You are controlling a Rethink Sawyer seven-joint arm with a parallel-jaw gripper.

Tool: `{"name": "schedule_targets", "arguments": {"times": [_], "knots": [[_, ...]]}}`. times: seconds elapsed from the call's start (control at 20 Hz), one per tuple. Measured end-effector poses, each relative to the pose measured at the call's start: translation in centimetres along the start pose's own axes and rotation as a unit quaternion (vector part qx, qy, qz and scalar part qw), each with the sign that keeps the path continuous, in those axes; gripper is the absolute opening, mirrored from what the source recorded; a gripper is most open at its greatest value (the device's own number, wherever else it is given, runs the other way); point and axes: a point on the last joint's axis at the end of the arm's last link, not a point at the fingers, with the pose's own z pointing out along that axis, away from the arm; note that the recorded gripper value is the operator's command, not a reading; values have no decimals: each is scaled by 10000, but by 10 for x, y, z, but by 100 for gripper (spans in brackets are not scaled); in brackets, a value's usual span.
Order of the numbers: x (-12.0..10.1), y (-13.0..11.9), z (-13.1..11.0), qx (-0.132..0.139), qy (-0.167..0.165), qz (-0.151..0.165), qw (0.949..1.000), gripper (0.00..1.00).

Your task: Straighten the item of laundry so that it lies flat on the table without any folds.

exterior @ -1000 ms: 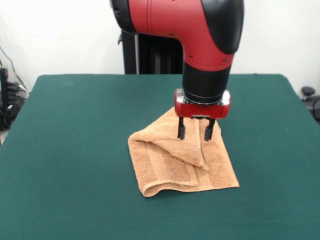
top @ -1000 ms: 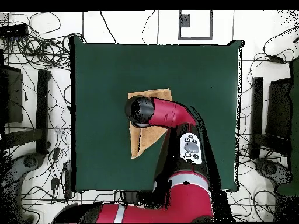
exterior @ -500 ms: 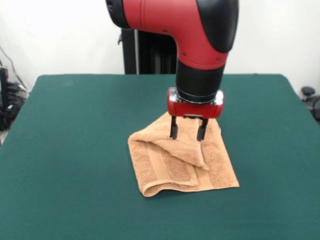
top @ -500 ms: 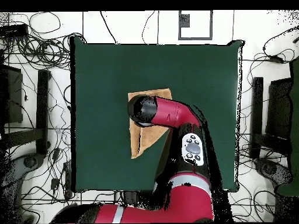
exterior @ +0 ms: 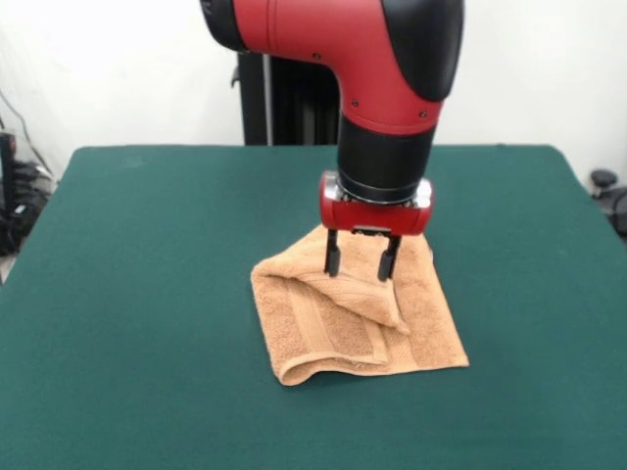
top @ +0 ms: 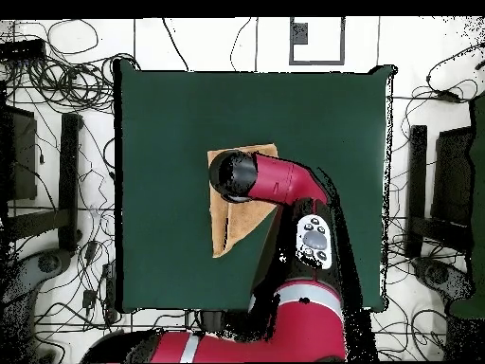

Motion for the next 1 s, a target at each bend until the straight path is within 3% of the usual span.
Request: {"name": "schedule_targets", "arguments": {"times": [0.6,1.0], "knots": [[-17,16,-11,16,-212,-136,9997,100],[-17,12,-9,16,-196,-101,9998,100]]}}
